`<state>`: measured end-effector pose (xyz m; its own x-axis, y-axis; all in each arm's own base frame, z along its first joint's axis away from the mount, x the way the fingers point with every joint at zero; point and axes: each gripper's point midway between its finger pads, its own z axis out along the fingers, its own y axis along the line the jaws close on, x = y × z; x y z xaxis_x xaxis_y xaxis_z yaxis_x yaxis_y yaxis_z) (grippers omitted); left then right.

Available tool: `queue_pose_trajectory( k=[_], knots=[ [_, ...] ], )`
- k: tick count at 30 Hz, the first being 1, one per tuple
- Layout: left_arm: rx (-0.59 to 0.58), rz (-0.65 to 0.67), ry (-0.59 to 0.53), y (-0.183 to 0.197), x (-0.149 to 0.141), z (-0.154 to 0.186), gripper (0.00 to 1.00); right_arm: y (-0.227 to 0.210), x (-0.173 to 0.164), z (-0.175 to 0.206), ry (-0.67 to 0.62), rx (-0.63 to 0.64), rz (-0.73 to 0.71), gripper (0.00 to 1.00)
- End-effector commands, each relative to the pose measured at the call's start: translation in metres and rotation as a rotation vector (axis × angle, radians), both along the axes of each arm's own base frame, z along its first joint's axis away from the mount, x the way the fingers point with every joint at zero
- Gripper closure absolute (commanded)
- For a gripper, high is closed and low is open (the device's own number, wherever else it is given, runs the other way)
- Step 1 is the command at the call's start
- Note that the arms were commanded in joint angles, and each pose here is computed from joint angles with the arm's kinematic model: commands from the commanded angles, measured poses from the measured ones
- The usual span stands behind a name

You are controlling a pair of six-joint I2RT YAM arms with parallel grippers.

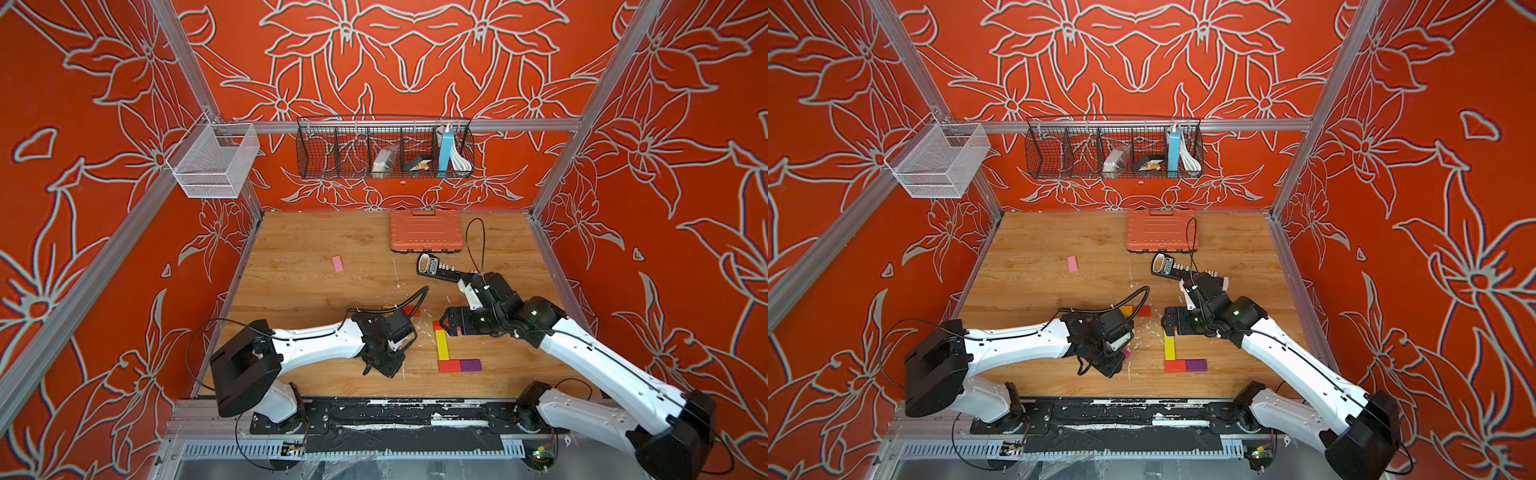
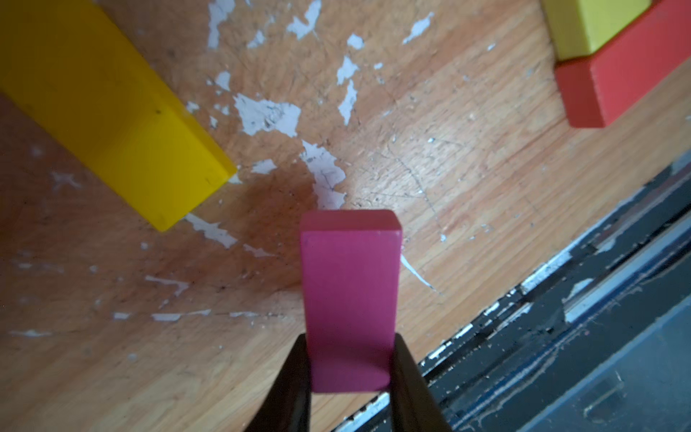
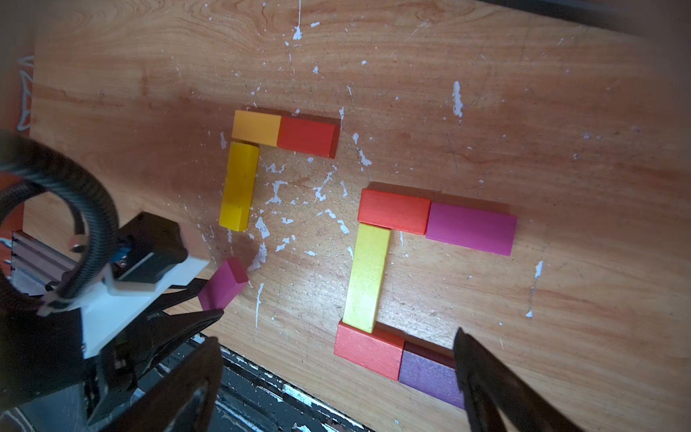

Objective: Assemble the letter c with building blocks
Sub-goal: Place the building block at the center of the board.

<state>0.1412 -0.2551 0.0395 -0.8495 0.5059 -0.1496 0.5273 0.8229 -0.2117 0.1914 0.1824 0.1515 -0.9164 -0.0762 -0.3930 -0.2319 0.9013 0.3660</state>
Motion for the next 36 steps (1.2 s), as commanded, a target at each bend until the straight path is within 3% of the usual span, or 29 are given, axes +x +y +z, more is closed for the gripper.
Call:
queue_pose_trajectory(
  k=[1, 5, 11, 19, 28, 36],
  knots=[
    [-0.005, -0.011, -0.010, -0.005, 0.003, -0.008, 0.73, -0.004, -0.004, -0.012, 0.022, -0.010, -0.009, 0.02],
    [0.013, -0.010, -0.017, -0.006, 0.007, -0.017, 0.66, -0.006, -0.006, -0.018, 0.030, -0.015, -0.012, 0.02],
    [0.028, -0.009, -0.041, -0.006, 0.013, -0.018, 0.42, -0.008, -0.010, -0.020, 0.032, -0.010, -0.009, 0.02],
    [-0.059, 0.043, -0.147, 0.005, 0.019, 0.033, 0.26, -0.006, -0.018, -0.021, 0.037, -0.018, 0.067, 0.04],
    [-0.329, 0.404, -0.252, 0.058, 0.046, 0.099, 0.03, 0.031, -0.030, -0.029, 0.018, -0.088, 0.221, 0.05],
    [-0.395, 0.678, -0.184, 0.113, 0.077, 0.108, 0.02, 0.068, -0.041, -0.049, -0.031, -0.275, 0.419, 0.04]
  ],
)
